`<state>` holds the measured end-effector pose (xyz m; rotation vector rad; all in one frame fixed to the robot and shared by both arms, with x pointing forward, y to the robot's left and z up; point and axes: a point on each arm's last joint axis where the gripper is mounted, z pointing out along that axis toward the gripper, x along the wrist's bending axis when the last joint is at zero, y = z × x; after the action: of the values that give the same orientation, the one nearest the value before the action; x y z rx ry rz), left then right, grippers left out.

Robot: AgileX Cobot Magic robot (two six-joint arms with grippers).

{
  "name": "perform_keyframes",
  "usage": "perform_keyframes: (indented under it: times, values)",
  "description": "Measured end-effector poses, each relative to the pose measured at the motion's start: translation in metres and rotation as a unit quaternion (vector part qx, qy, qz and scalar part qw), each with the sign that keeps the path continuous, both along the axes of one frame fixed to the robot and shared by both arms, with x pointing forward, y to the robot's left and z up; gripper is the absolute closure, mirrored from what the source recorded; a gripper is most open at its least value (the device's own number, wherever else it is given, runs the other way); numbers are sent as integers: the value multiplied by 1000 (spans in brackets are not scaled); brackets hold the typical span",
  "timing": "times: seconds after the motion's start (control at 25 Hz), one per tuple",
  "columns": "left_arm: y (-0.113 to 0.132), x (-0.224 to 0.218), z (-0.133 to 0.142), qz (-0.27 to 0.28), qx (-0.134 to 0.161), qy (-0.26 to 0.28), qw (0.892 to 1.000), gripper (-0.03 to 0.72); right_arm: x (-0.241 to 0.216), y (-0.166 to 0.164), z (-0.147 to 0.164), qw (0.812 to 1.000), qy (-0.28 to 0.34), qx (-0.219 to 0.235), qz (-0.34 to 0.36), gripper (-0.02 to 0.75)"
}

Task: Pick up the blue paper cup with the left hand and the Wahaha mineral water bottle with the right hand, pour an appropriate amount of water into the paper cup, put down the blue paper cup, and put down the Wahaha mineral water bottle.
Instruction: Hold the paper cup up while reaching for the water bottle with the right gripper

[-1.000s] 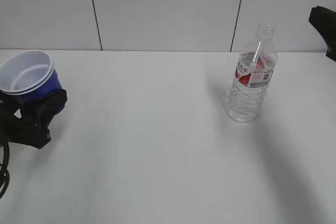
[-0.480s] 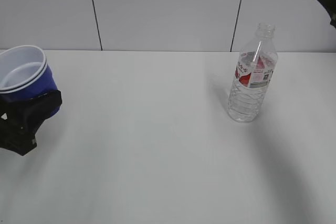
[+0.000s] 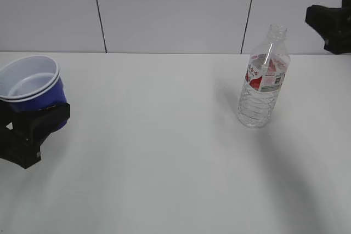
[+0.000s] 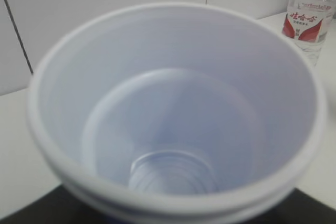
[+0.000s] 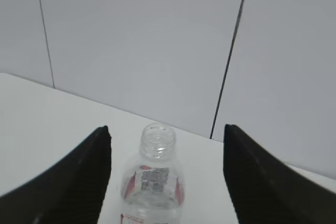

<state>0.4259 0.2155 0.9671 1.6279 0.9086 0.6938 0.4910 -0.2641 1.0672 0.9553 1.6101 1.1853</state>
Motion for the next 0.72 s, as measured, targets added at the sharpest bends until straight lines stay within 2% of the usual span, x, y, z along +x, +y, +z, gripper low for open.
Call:
perform_keyframes:
  times: [0.12,0.32,0.44,0.56,0.72]
  values:
    - [-1,1,2,-2,0,-3,1000,266,5,3,-6,1000,13,27,6,235]
    - [-2,1,2,-9,5,-4,1000,266,5,6,-4,992,29,120,10,235]
    - [-2,1,2,-9,5,-4,1000,266,7,9,-4,989,22,145,26,235]
    - [-2,1,2,-10,6,-5,1000,267,7,11,-3,988,18,151,32,235]
    - [-2,1,3,-11,2,-9,1000,267,9,12,-9,992,24,118,39,235]
